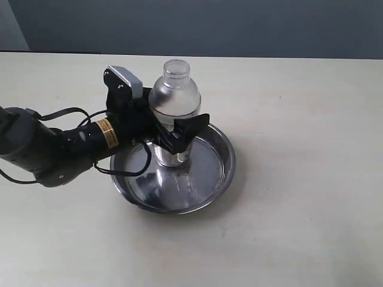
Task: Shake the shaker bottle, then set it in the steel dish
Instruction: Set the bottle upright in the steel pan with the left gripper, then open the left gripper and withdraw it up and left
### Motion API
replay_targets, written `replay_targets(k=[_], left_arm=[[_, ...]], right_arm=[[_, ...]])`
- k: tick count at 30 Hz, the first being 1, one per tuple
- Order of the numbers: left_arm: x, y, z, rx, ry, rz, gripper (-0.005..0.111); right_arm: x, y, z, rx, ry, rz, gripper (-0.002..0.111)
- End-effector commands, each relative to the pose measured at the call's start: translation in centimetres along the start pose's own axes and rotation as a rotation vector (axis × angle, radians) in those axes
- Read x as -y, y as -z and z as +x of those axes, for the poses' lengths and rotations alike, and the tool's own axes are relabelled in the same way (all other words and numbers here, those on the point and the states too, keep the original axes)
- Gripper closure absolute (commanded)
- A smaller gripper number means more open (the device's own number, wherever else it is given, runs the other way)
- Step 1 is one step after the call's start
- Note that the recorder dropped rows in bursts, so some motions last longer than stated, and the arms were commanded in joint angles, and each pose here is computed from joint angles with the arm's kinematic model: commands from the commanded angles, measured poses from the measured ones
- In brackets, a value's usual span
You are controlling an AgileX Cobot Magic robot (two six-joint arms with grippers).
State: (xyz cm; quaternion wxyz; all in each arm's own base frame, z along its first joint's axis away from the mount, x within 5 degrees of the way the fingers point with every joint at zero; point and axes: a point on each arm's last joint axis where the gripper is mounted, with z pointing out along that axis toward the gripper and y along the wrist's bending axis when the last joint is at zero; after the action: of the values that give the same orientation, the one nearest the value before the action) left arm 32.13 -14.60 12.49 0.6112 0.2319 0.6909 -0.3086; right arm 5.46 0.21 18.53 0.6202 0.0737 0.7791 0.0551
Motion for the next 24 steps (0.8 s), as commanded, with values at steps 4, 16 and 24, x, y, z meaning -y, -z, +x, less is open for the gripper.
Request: replay_targets(k=[4,16,24], left_arm=[[-1.3,0.8,-0.3,0.014,0.026,0.004,0.005],[-1.7,2.0,-4.3,0.106,-0.026,0.005,0.005],[-0.2,3.5,-10.3,0.261,-0.113,0.017,0.005]], right_arm=[[0.0,0.0,-0.1,0.014,0.003,0.003,0.109],[0.0,0.0,-0.1,0.014,0.003,0.003,0.109],[0.0,0.0,-0.1,0.014,0.003,0.003,0.109]])
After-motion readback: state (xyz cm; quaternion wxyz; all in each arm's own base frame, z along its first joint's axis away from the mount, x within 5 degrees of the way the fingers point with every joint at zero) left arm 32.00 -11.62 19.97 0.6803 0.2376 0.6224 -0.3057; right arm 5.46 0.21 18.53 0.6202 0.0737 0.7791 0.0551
